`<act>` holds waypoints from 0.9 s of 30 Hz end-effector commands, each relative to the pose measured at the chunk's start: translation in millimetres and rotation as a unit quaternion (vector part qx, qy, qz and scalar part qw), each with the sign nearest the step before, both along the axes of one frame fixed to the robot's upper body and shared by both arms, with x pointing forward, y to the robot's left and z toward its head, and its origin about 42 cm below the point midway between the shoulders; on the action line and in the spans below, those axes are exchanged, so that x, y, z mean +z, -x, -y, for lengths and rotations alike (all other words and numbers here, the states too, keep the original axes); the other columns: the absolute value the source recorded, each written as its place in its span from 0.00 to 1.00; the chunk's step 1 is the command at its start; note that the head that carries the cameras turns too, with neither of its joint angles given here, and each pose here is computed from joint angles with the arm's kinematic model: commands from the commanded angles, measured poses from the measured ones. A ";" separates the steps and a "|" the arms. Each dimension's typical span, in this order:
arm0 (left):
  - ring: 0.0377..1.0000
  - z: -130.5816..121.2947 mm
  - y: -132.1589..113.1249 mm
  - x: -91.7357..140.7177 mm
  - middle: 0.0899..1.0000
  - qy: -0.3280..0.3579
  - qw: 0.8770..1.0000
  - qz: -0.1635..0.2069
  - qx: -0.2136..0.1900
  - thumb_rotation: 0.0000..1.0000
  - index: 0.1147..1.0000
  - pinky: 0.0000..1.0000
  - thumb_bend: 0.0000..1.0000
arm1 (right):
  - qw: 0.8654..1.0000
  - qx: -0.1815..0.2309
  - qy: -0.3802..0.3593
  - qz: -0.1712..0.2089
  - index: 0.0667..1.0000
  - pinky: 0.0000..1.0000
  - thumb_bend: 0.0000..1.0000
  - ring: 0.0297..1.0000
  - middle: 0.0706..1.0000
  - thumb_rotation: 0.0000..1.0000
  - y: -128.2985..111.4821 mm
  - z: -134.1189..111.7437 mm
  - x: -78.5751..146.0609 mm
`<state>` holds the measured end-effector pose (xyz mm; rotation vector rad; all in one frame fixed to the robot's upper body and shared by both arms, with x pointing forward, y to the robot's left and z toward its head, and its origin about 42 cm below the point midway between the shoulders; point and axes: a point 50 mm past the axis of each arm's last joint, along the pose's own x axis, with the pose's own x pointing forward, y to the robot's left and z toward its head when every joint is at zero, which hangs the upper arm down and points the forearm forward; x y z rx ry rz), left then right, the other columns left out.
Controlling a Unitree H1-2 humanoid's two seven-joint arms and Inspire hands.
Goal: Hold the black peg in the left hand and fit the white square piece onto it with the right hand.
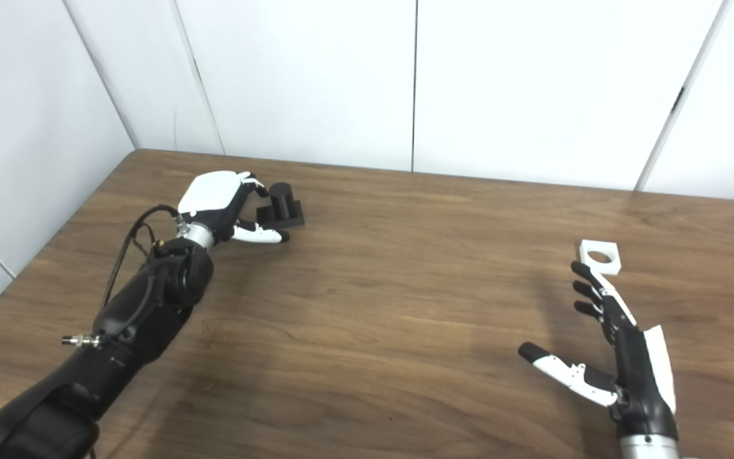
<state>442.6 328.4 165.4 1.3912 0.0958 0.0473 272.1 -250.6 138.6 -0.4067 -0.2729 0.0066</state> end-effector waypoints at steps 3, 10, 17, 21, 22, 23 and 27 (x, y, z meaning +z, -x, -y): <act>0.93 -0.1 -15.5 25.8 0.90 0.018 0.998 0.058 -0.006 0.49 0.67 0.88 0.86 | 1.000 -0.012 0.017 0.002 0.85 0.78 0.84 0.86 0.90 0.38 4.2 9.6 -4.0; 0.89 1.5 -21.5 11.6 0.86 0.037 0.997 0.066 -0.002 0.43 0.64 0.85 0.79 | 1.000 -0.014 0.020 -0.002 0.85 0.77 0.84 0.86 0.90 0.38 7.4 9.3 -3.6; 0.89 2.1 -29.1 1.5 0.86 0.053 0.997 0.058 -0.005 0.40 0.63 0.85 0.75 | 1.000 -0.017 0.020 -0.002 0.85 0.77 0.85 0.85 0.90 0.40 8.7 7.7 -3.6; 0.89 2.9 -30.0 -4.0 0.85 0.058 0.997 0.053 -0.003 0.37 0.61 0.86 0.72 | 1.000 -0.020 0.020 -0.003 0.85 0.77 0.85 0.86 0.90 0.41 10.1 8.3 -3.5; 0.89 3.0 -29.8 -4.3 0.84 0.059 0.997 0.053 -0.004 0.37 0.61 0.86 0.72 | 1.000 -0.020 0.019 -0.004 0.85 0.77 0.85 0.86 0.90 0.41 10.4 8.4 -3.5; 0.89 3.0 -29.6 -4.4 0.84 0.060 0.997 0.054 -0.004 0.36 0.60 0.86 0.71 | 1.000 -0.020 0.019 -0.004 0.85 0.77 0.85 0.86 0.90 0.41 10.6 8.5 -3.4; 0.86 2.1 -29.0 -5.0 0.81 0.062 0.996 0.064 -0.002 0.30 0.54 0.84 0.62 | 0.999 -0.022 0.023 -0.005 0.86 0.77 0.84 0.86 0.90 0.42 11.7 9.5 -3.4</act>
